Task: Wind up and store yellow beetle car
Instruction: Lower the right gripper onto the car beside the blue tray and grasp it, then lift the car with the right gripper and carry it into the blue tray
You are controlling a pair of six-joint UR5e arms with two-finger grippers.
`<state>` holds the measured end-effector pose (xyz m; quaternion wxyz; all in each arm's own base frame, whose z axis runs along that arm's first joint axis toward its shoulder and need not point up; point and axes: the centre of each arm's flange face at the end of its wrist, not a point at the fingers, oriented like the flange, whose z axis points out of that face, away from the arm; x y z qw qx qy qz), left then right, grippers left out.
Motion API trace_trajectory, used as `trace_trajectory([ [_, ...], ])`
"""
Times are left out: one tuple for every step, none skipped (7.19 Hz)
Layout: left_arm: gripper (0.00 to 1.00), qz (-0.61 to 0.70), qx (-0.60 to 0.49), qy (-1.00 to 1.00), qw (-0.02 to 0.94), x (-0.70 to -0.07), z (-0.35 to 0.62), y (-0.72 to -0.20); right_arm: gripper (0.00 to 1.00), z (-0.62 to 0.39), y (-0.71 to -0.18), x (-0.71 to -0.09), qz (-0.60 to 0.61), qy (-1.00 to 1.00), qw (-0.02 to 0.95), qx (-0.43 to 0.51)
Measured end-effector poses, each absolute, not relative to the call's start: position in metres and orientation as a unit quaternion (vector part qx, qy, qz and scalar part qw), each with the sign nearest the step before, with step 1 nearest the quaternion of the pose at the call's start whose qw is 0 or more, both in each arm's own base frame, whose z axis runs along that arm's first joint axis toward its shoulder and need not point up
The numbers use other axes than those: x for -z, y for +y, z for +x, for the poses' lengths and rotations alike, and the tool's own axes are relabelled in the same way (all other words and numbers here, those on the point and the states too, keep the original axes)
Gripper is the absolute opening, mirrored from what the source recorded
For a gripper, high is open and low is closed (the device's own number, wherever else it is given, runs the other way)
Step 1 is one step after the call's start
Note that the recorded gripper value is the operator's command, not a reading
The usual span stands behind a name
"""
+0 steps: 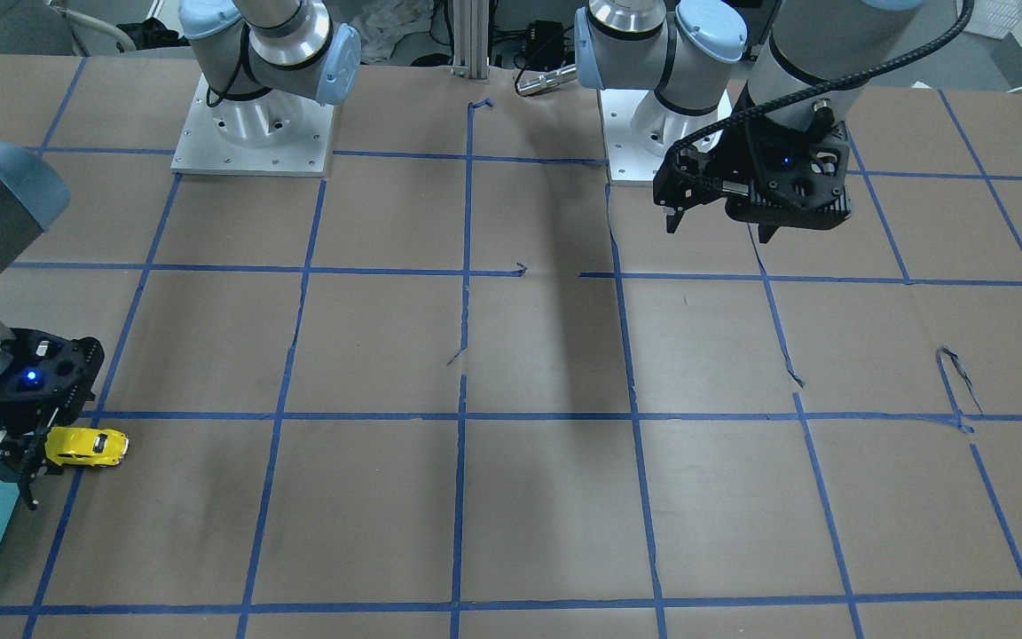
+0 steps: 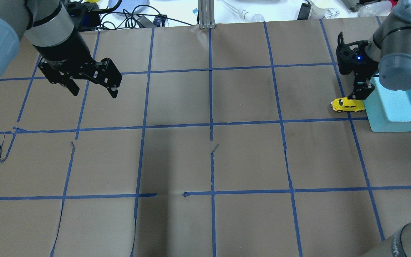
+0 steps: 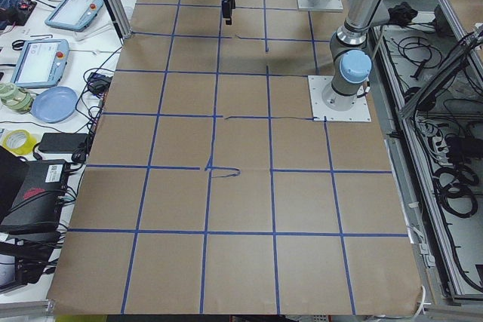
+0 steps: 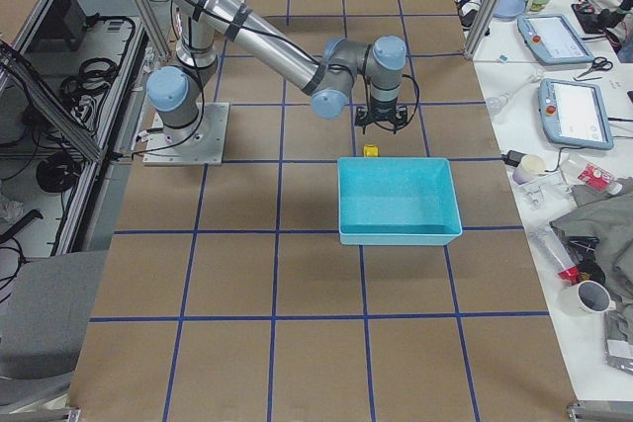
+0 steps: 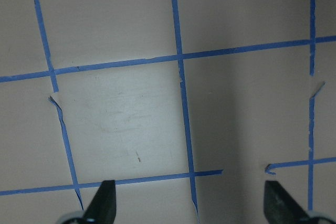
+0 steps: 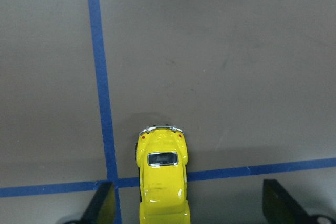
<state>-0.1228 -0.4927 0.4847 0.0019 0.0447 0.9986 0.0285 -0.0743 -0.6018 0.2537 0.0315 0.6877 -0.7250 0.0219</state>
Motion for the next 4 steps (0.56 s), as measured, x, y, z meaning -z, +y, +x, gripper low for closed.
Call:
trace_trajectory([
  [1.00,0.032,-0.029,0.999,0.001,-0.484,-0.117,-0.491,1.00,-0.076,-0.598,-0.240,0.692,-0.721,0.028,-0.016],
  [1.00,0.022,-0.030,0.999,0.001,-0.482,-0.112,-0.490,1.00,-0.077,-0.598,-0.230,0.707,-0.707,0.024,-0.013],
  [1.00,0.014,-0.031,0.999,0.002,-0.481,-0.110,-0.489,1.00,-0.079,-0.600,-0.222,0.724,-0.690,0.024,-0.011],
  [1.00,0.009,-0.032,0.999,0.002,-0.480,-0.109,-0.488,1.00,-0.080,-0.603,-0.216,0.734,-0.679,0.027,-0.012],
])
